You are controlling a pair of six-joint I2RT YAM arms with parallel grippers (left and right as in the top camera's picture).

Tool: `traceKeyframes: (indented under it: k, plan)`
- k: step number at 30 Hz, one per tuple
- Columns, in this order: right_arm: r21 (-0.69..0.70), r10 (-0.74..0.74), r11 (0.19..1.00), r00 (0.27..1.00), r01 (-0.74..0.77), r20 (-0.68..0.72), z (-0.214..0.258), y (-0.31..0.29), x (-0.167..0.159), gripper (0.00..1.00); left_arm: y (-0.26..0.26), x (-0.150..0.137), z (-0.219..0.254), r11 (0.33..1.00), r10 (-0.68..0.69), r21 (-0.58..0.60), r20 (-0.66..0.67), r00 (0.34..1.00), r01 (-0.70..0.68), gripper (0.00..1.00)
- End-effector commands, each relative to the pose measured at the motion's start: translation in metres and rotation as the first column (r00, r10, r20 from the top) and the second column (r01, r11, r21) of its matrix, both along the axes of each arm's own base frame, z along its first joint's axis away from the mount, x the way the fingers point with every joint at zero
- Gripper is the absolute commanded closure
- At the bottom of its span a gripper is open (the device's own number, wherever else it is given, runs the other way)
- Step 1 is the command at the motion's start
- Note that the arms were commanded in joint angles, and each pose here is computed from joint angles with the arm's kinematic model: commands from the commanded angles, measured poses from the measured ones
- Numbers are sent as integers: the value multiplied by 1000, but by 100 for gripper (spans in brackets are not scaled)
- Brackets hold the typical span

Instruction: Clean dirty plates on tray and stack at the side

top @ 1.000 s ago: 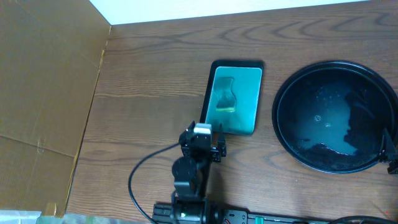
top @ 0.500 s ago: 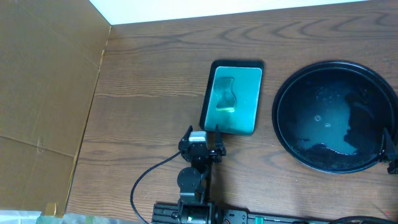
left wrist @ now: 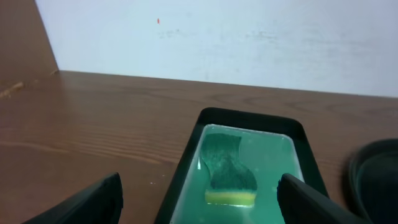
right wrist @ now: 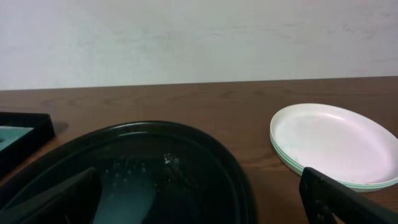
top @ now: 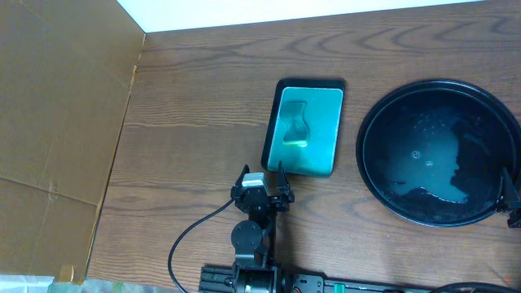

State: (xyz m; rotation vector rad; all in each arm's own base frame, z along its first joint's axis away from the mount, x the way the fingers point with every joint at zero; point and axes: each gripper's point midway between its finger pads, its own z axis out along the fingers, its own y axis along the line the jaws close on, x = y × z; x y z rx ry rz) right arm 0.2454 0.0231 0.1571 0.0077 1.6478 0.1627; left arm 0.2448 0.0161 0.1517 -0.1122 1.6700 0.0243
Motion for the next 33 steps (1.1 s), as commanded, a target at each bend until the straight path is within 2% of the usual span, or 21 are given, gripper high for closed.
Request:
traceKeyframes:
  k: [1, 10, 17, 33]
  plan:
    - [-13, -5, 1000, 1000, 5, 2, 0, -2, 0, 1, 3, -2, -16, 997, 5, 74, -60, 998, 0, 20]
    - [-13, -5, 1000, 1000, 5, 2, 0, -2, 0, 1, 3, -2, -16, 997, 8, 77, -60, 998, -3, 20]
    - [-13, -5, 1000, 1000, 5, 2, 0, -2, 0, 1, 5, -2, -15, 1000, 29, -7, -53, 998, -29, 20]
    - [-13, -5, 1000, 1000, 5, 2, 0, -2, 0, 1, 7, -2, -16, 999, 40, -8, -53, 998, -40, 20]
